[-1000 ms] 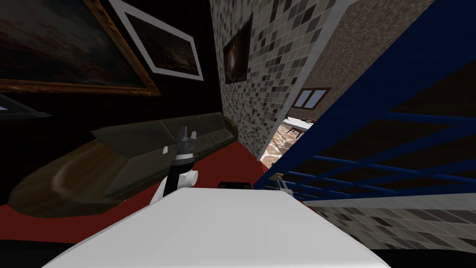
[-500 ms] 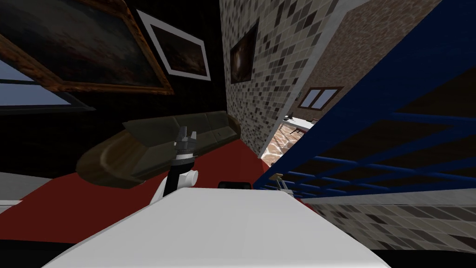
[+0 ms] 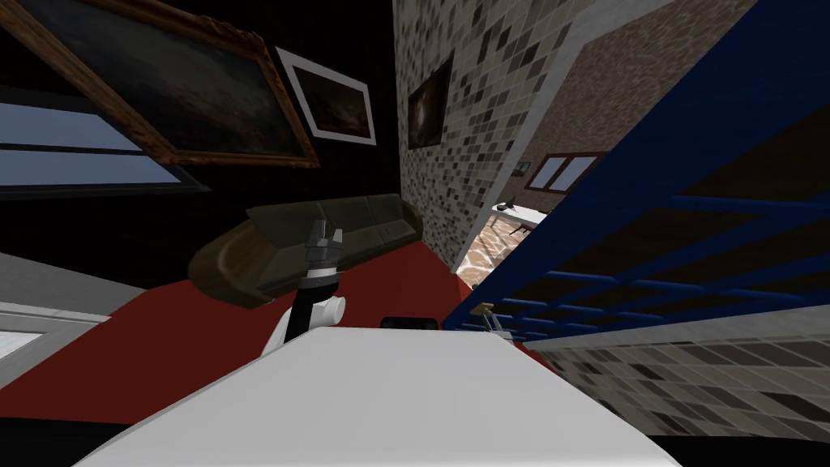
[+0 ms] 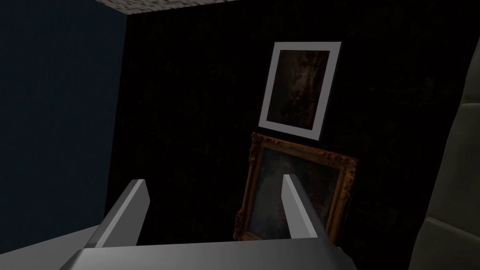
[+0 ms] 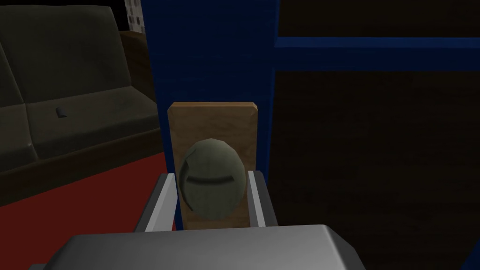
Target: Pull the door open
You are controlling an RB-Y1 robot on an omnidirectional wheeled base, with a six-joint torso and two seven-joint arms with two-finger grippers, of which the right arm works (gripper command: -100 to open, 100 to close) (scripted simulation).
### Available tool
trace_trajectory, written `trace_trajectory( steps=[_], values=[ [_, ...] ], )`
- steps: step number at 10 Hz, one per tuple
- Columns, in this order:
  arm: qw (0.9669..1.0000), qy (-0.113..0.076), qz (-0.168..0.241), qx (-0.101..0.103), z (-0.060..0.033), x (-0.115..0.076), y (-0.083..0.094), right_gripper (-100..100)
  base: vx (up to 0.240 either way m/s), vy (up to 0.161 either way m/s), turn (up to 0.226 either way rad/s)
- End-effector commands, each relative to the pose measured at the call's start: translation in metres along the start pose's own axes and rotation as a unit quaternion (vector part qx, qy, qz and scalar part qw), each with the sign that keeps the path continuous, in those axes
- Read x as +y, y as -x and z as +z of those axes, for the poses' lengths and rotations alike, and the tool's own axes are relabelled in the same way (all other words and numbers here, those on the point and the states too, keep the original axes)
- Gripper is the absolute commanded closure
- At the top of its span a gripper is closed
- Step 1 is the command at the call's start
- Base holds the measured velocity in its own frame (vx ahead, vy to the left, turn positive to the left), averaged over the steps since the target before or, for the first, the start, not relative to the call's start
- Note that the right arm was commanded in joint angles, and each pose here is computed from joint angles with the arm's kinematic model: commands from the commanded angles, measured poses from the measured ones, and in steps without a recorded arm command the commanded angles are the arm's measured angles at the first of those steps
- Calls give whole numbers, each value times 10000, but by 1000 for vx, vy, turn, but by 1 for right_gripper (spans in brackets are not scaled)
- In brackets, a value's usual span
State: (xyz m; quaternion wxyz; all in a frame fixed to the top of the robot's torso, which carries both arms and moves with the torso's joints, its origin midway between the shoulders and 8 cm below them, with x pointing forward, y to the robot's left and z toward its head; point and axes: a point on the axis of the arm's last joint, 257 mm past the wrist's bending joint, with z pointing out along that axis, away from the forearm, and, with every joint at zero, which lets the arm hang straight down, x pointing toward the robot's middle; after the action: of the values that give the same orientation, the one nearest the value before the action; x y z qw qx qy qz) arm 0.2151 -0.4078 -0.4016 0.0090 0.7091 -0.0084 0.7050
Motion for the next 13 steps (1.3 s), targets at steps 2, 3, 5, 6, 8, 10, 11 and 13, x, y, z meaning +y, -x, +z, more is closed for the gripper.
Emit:
trace_trajectory(
  steps=[2, 3, 5, 6, 8, 10, 11, 13],
  values=[
    [10000, -64, 8, 11, 21, -7, -4, 100, -214, -60, 138],
    [10000, -87, 8, 14, 30, -5, -6, 100, -212, -50, 108],
    [10000, 27, 8, 25, -59, 32, -11, -100, -175, 62, -143],
    [10000, 69, 6, 27, -97, 50, -13, -100, -165, 107, -106],
    [9999, 102, 7, 44, 20, 54, -14, -100, 32, 19, 18],
    [9999, 138, 7, 58, 82, 63, -15, -100, 231, -28, 57],
    [9998, 170, 9, 71, 135, 72, -16, -100, 239, -29, 52],
    [9999, 149, 14, 74, 100, 70, -28, 100, 52, -10, 4]
  ],
)
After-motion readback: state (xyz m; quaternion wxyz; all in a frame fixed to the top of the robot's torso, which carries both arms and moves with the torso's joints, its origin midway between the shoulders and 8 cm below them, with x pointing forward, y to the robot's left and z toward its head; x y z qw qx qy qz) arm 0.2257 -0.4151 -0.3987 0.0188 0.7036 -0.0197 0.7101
